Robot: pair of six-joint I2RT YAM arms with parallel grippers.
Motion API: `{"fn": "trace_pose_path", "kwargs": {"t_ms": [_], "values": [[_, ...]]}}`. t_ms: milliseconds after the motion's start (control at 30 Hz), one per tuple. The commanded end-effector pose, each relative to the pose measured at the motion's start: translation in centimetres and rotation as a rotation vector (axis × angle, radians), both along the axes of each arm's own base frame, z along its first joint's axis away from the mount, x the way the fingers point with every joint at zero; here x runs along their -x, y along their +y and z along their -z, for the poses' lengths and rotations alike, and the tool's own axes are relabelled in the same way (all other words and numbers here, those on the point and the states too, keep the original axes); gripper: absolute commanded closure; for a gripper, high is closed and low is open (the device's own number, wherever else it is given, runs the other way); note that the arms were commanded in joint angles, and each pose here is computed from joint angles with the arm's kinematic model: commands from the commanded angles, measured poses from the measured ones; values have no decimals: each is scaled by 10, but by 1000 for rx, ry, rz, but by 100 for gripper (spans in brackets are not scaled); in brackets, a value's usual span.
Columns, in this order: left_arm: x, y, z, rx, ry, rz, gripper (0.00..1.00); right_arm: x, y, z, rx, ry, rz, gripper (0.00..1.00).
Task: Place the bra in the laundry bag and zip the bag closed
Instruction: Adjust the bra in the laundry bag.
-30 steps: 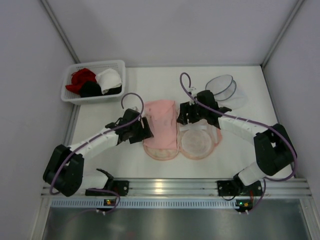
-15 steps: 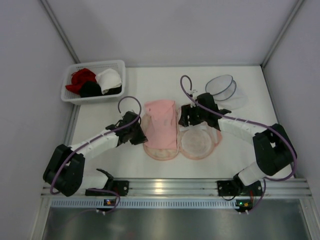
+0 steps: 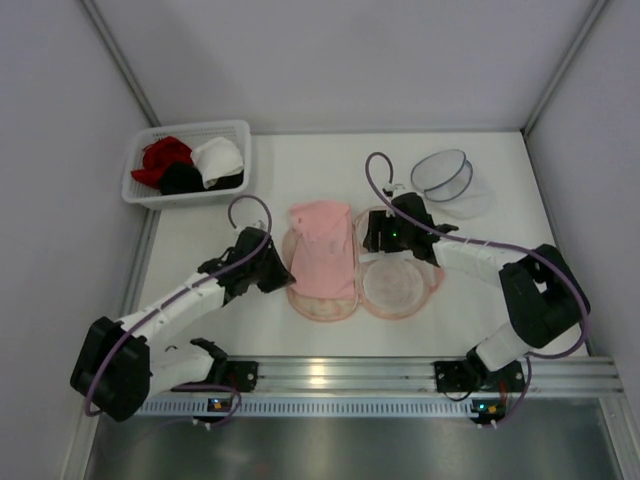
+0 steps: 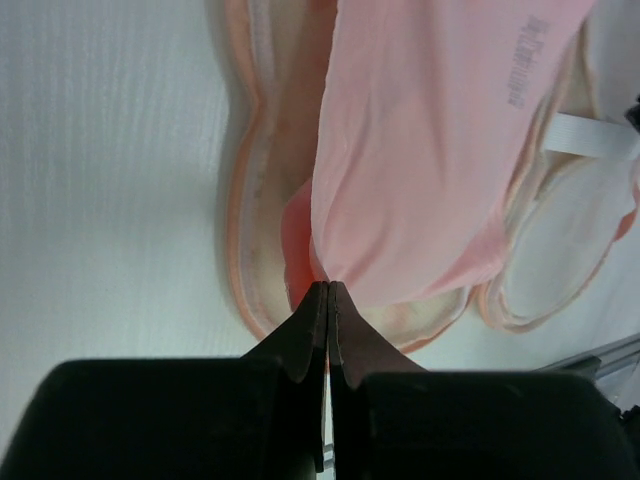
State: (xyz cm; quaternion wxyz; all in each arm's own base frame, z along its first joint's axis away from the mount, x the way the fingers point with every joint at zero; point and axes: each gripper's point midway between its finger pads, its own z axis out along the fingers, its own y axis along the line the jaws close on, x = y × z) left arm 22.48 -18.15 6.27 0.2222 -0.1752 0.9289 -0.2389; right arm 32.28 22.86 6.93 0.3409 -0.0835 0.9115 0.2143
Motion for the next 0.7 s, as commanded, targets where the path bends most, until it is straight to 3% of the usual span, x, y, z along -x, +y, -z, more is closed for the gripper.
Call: {"fn": "trace_pose_path", "kwargs": {"t_ms": [0,467,667], "values": [[5,-13,-18,83,-38,35,100,-16,2,-2,-11,-51,102,39],[41,-28,1,90,35,118,100,-15,-2,3,-15,-69,157,39],[46,-36,-12,137,19,163,100,-12,-5,10,-3,-60,166,40]]}}
